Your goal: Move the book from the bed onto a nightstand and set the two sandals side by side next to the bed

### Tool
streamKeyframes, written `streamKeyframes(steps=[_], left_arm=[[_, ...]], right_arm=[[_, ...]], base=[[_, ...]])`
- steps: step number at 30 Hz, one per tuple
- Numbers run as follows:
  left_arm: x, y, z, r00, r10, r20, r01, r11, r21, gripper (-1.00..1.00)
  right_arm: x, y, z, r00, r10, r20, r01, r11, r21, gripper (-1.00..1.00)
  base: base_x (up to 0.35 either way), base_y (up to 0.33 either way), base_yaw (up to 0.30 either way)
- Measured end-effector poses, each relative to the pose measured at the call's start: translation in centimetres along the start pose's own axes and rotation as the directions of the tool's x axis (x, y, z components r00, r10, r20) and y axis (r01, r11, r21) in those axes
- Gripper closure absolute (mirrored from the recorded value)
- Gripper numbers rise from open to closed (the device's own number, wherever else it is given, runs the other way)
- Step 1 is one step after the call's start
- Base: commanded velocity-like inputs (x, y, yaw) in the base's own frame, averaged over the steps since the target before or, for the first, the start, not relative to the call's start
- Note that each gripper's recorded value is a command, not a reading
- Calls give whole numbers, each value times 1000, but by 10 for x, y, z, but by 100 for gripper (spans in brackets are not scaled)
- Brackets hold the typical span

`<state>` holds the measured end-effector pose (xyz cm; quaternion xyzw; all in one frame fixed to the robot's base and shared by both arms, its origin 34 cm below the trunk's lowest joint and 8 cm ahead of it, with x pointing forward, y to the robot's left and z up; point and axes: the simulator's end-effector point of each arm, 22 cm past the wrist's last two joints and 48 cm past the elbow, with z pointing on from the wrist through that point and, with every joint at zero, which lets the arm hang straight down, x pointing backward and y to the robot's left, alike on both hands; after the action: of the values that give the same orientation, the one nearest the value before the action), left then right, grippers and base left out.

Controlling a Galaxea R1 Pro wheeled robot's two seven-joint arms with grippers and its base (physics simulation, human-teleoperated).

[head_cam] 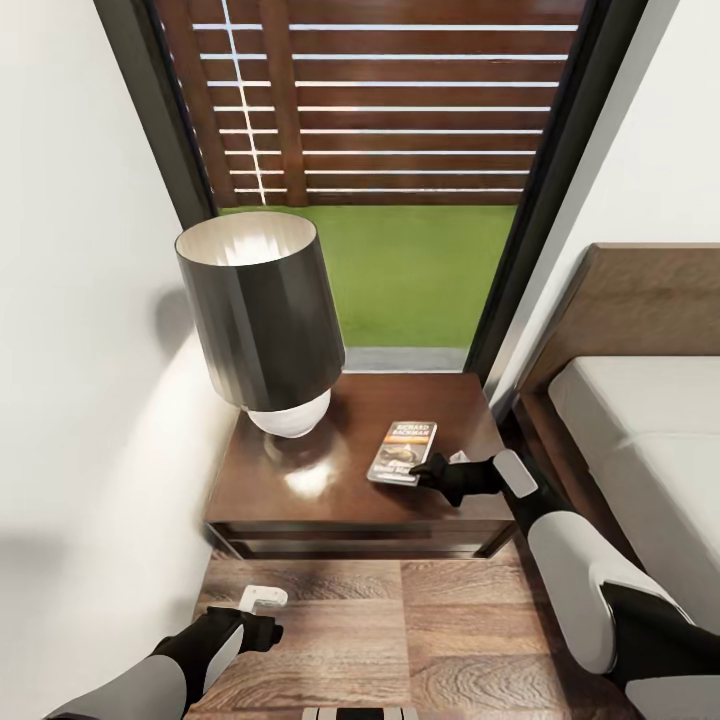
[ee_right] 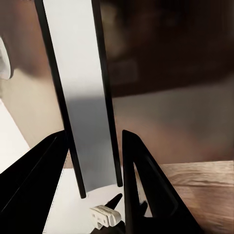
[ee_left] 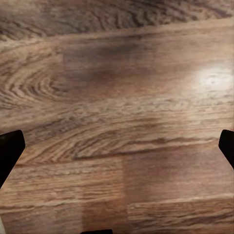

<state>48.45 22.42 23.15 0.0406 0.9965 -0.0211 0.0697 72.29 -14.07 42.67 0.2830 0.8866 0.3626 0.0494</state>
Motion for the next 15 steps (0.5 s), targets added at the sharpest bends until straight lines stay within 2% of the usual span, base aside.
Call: streamKeyframes(steps=[15], left_arm=[[2,0,6,1000,0,0,0,1000,0,-100]], right_arm=[[-2,1,3,1000,9,3,-9,1000,-24,100]], base=[[0,0,0]])
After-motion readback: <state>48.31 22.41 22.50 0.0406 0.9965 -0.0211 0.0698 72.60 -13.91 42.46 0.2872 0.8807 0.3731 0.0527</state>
